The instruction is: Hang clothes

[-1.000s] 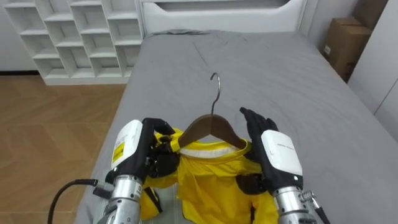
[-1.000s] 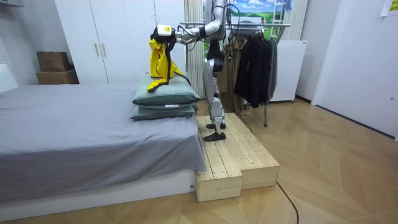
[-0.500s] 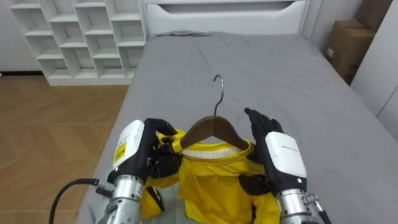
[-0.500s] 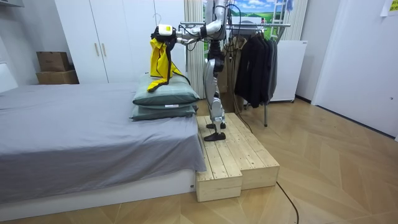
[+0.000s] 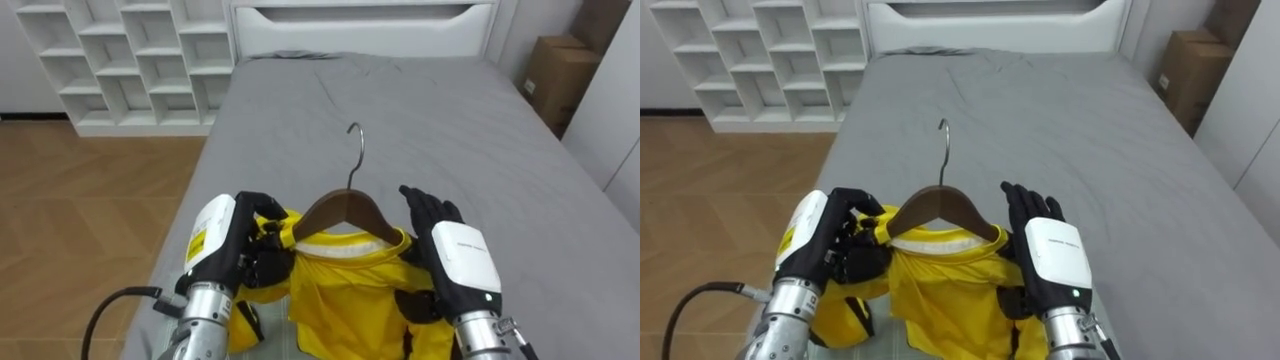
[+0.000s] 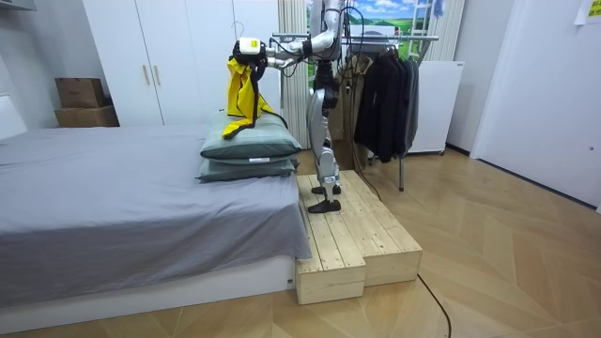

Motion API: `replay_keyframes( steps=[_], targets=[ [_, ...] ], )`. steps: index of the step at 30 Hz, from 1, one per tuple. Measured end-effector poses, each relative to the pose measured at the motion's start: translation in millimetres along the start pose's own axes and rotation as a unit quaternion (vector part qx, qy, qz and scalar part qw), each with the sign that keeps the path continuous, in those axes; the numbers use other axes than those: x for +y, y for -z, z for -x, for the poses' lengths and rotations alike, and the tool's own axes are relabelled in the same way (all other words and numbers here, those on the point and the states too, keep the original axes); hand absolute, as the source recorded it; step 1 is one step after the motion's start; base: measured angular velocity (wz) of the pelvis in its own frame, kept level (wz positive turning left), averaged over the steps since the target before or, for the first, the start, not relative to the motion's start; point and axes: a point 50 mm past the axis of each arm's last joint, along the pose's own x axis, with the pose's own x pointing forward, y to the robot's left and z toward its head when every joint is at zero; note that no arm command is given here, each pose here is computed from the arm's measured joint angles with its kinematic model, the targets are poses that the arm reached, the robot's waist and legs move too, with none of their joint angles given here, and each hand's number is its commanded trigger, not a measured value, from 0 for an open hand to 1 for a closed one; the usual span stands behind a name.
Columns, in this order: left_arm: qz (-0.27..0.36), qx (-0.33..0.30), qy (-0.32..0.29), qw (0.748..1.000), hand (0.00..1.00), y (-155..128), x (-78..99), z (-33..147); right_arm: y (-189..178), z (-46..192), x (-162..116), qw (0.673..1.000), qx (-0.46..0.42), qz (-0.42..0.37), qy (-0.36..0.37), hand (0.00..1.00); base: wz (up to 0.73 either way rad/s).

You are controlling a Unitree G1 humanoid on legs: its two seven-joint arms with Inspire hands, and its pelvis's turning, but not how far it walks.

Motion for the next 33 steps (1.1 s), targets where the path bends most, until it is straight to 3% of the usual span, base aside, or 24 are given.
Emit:
replay_keyframes(
  steps=[1,2,33],
  targets=[
    [0.0,0.0,0.001,1.0,1.0,0.0,-0.1,0.0,-0.1,0.0,0.0,1.0,0.0,0.001,0.0,0.99,0.0],
    [0.0,0.0,0.001,1.0,1.0,0.0,-0.2,0.0,-0.1,0.0,0.0,1.0,-0.001,0.001,0.0,1.0,0.0],
    [0.008,0.0,0.01,1.0,1.0,-2.5,-4.0,0.1,5.3,5.9,8.5,1.0,0.005,0.001,-0.02,1.0,0.0]
  ],
)
